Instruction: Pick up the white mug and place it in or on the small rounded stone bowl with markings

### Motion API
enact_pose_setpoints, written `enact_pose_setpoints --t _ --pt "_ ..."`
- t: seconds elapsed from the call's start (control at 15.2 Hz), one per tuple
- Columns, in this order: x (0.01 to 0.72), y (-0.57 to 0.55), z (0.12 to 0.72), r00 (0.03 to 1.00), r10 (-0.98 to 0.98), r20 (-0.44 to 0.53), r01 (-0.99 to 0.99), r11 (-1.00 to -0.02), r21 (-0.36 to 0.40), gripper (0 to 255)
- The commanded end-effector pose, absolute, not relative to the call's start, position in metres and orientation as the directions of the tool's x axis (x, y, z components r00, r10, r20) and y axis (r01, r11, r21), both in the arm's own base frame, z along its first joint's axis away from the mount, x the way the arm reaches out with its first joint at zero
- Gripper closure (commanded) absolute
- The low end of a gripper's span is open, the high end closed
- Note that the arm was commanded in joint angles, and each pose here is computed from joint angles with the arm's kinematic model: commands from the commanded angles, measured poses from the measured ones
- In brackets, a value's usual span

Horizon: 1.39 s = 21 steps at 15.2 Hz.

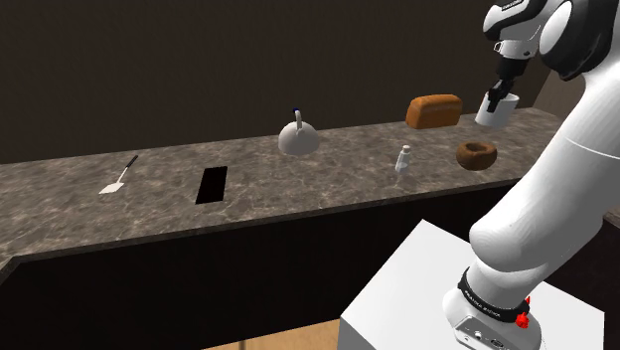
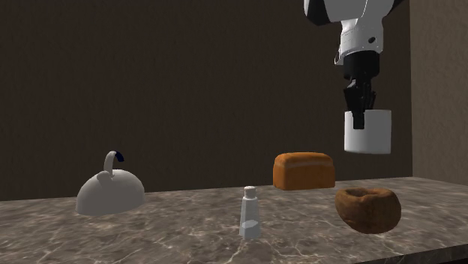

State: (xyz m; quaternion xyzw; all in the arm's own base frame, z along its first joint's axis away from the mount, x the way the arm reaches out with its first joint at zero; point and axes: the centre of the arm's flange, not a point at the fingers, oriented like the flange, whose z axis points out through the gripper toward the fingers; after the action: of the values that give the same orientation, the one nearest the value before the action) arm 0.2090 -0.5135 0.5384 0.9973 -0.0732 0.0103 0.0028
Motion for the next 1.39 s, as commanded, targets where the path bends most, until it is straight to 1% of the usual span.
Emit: enact_pose_setpoints --t 0.0,0.99,1.32 --pt "0.204 -0.514 0.528 0.989 -0.145 0.021 -0.145 -0.989 0.004 255" --pt "0.204 -0.514 0.450 0.989 -0.145 0.021 -0.145 -0.989 0.004 255" --pt "0.204 -0.514 0.450 0.989 -0.145 0.021 -0.145 -0.989 0.004 255"
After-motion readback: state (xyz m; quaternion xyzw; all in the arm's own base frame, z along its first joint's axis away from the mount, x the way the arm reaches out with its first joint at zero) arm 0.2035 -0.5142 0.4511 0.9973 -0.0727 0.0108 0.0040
